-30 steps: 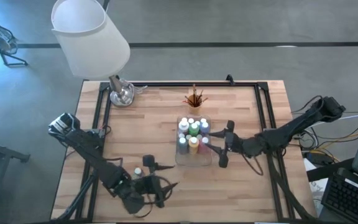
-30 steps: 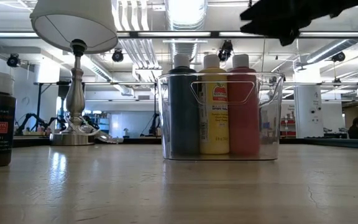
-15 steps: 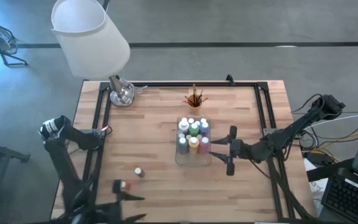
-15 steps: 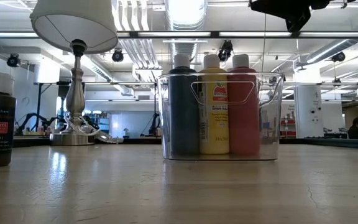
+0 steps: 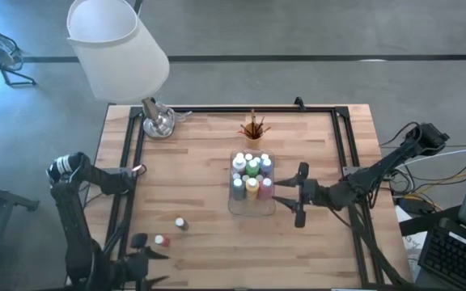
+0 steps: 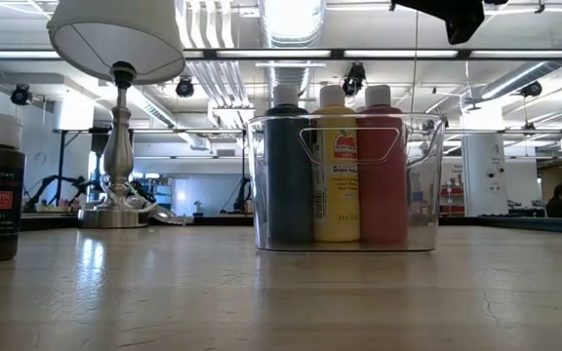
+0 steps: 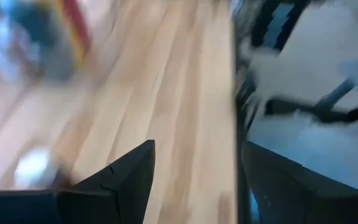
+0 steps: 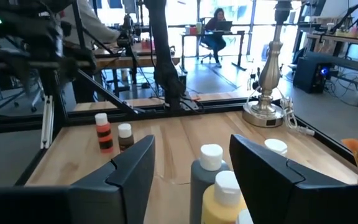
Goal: Pick & Place Paint Supplies
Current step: Put the small dark orange paint bottle into the transparent bin
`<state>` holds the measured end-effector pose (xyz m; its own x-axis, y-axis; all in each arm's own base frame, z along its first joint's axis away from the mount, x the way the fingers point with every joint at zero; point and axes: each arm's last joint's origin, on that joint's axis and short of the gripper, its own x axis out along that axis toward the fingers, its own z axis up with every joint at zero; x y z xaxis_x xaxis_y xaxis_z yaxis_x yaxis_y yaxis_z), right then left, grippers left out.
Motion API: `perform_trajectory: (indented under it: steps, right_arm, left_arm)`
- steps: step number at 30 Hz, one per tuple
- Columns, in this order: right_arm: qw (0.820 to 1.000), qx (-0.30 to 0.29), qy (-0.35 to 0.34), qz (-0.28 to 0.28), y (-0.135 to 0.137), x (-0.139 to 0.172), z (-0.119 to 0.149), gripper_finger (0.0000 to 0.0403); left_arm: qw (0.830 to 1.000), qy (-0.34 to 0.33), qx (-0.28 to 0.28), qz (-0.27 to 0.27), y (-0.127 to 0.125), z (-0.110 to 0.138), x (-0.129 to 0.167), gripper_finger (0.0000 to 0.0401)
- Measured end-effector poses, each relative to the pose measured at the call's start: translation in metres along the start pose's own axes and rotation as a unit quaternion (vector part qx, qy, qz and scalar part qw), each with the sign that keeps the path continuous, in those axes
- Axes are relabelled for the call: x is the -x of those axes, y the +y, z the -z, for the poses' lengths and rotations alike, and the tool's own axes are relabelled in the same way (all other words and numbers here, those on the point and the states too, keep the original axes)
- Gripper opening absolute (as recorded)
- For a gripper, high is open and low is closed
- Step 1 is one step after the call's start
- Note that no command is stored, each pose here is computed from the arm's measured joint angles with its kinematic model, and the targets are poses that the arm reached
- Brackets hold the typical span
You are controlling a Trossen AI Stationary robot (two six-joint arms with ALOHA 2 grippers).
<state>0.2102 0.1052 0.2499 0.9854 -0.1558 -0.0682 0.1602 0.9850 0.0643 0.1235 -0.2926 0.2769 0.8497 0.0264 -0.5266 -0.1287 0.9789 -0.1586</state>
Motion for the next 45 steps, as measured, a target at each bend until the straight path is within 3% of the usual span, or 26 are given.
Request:
perform_trajectory:
  steps: [5,10,29,39,45]
  right_arm:
    - [1.000,-0.002,-0.001,0.000,0.000,0.000,0.000,0.0195]
    - [1.000,-0.003,-0.005,-0.001,0.000,0.000,-0.001,0.0198]
    - [1.000,-0.008,-0.006,-0.002,0.000,0.000,-0.001,0.0202]
    - [1.000,-0.008,-0.006,-0.002,0.000,0.000,-0.001,0.0195]
    - [1.000,-0.008,-0.006,-0.002,0.000,0.000,-0.001,0.0203]
  left_arm:
    - [0.988,0.128,0.074,-0.041,0.014,0.011,0.002,0.0245]
    - [0.971,0.191,0.134,-0.059,0.017,0.015,0.003,0.0245]
    - [0.947,0.212,0.185,-0.157,0.042,0.041,-0.009,0.0247]
    - [0.946,0.205,0.182,-0.176,0.050,0.049,-0.014,0.0327]
    - [0.956,0.165,0.170,-0.176,0.054,0.050,-0.017,0.0333]
